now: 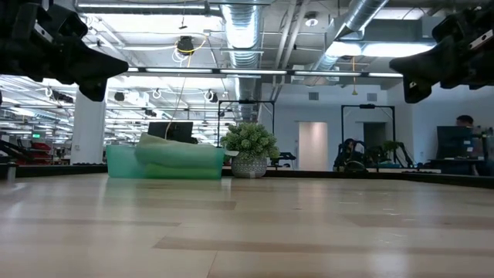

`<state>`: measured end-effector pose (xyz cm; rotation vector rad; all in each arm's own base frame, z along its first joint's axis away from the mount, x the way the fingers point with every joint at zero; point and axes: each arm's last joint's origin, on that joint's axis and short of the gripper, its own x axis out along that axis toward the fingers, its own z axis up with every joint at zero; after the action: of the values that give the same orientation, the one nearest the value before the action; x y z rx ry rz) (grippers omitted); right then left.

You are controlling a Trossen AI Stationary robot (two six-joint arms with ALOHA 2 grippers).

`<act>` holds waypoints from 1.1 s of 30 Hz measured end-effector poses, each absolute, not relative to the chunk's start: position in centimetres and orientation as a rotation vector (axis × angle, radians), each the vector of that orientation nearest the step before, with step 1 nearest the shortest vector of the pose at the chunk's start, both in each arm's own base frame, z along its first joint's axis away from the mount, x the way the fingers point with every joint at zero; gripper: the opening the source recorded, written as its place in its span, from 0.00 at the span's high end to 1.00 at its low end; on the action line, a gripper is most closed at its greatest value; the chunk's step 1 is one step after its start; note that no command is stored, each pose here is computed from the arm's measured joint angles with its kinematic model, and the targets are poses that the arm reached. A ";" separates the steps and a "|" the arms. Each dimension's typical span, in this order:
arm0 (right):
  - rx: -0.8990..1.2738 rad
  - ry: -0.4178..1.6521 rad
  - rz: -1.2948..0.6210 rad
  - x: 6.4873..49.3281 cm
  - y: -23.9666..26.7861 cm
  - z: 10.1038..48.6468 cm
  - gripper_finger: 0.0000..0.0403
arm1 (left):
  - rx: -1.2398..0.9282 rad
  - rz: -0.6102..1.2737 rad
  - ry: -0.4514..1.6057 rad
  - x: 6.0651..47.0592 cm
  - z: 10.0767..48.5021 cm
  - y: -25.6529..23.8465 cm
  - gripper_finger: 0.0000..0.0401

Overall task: Fold microfiber towels
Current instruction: Return to Home Position

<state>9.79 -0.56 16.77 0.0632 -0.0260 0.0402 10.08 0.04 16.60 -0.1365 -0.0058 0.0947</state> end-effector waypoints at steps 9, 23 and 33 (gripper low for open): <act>0.049 -0.030 0.094 9.8 -0.4 16.8 0.98 | -0.124 0.043 0.008 10.1 16.5 -0.1 1.00; 0.106 -0.008 0.084 9.8 -1.0 16.8 0.97 | -0.033 0.043 0.010 10.1 16.5 -0.1 1.00; 0.216 0.010 0.064 9.8 -1.2 16.7 0.86 | -0.057 0.043 0.010 10.1 16.5 -0.1 1.00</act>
<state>9.85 -1.17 16.71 0.2163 0.0101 0.0643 10.09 -0.11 16.50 -0.0566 0.0100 0.0430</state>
